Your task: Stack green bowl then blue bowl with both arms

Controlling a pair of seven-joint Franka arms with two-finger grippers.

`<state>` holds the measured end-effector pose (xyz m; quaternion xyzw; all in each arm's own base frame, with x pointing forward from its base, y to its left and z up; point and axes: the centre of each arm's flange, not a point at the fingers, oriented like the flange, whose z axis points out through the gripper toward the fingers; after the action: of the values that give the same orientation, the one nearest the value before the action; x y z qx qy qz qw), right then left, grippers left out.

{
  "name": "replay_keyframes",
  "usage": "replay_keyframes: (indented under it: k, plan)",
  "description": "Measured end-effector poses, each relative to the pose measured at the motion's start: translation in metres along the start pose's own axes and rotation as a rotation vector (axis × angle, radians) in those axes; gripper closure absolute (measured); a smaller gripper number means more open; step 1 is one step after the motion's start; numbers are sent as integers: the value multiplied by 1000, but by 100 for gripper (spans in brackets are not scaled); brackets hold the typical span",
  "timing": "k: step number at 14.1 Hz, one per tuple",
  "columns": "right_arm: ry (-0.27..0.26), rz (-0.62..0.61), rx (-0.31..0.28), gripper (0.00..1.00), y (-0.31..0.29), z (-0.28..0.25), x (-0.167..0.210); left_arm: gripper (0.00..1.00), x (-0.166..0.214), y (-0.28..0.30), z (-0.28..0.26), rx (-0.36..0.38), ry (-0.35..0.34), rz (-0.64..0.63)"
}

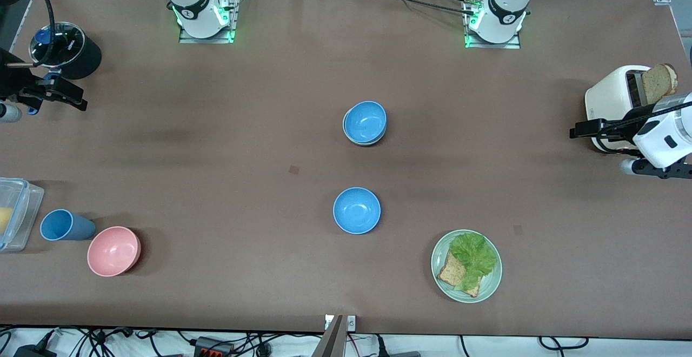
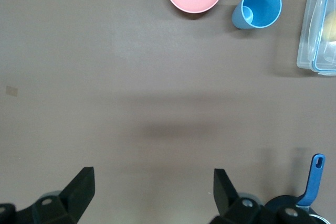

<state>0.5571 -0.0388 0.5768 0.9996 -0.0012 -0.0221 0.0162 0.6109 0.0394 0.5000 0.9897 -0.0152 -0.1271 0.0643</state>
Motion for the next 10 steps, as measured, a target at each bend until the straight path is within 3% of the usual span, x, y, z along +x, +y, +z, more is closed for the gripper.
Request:
replay_keyframes:
  k: [3,5,10]
  plan:
    - [0,0,0,0,0,0,0,0,-18,26,-33,76,62,-57]
    - [0,0,0,0,0,0,0,0,-32,37,-50,87,92,-90]
    - [0,0,0,0,0,0,0,0,-32,27,-46,85,85,-127]
